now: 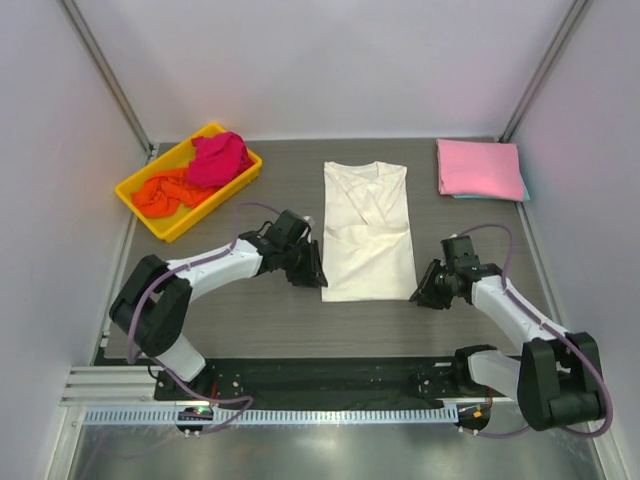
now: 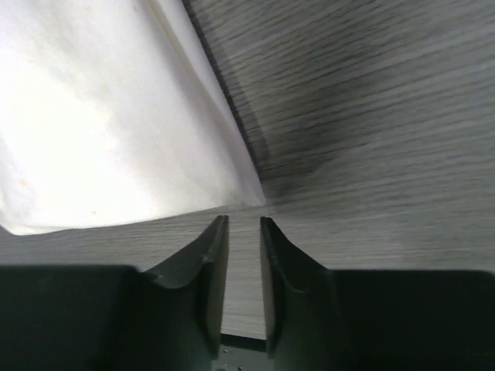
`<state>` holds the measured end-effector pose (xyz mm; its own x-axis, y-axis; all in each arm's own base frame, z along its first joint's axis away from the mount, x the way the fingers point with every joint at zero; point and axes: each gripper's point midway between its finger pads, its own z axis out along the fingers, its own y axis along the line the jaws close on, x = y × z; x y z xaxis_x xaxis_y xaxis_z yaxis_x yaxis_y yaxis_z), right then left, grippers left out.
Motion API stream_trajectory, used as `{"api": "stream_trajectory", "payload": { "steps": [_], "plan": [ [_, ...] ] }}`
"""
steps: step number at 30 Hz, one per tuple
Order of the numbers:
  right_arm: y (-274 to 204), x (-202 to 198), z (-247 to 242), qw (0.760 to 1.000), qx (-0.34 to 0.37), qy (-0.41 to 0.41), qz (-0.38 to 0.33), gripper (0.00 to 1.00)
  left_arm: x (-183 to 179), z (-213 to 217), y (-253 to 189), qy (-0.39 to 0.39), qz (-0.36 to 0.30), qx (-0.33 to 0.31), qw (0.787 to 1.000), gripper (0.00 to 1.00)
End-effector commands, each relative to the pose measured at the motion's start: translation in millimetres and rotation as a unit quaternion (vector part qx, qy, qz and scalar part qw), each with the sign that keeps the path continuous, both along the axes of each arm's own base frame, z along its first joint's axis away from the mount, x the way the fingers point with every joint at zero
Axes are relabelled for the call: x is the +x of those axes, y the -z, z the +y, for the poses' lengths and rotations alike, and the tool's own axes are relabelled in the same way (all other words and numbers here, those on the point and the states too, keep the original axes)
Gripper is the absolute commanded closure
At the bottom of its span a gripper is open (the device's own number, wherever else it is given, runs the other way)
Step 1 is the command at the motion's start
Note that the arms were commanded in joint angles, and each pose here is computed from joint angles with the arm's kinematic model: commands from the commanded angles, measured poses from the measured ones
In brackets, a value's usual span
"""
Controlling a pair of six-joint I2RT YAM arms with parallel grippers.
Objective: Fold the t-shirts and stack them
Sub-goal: Fold the tshirt
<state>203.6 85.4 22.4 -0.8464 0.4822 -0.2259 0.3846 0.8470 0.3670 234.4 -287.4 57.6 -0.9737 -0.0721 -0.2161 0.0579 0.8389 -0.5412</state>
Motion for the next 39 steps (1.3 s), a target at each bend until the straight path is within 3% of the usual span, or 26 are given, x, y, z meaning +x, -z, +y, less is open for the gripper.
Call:
{"api": "stream_trajectory", "payload": {
  "steps": [1,5,9,15,26,34,39],
  "plan": [
    [-27,8,5,0.999,0.026,0.029,-0.032,0.68,16,-3,-42,0.001,-0.058,-0.013,0.998,0.67],
    [-72,33,9,0.996,0.032,0.013,-0.086,0.64,41,-2,-54,0.019,-0.082,0.034,0.996,0.67],
    [-111,83,12,0.989,0.015,-0.020,-0.148,0.67,70,-32,-54,0.037,-0.086,0.008,0.996,0.68],
    [-98,138,11,0.989,-0.024,-0.045,-0.137,0.69,104,-52,-11,0.048,-0.058,0.029,0.997,0.71],
    [-47,221,6,0.988,-0.080,-0.065,-0.117,0.70,192,-50,-5,0.008,-0.093,0.045,0.995,0.72],
    [-28,238,6,0.986,-0.091,-0.087,-0.108,0.67,211,-51,21,0.005,-0.080,0.037,0.996,0.71],
    [-38,233,14,0.982,-0.077,-0.127,-0.118,0.63,222,-40,-9,0.009,-0.105,0.033,0.994,0.70]
  ]
}}
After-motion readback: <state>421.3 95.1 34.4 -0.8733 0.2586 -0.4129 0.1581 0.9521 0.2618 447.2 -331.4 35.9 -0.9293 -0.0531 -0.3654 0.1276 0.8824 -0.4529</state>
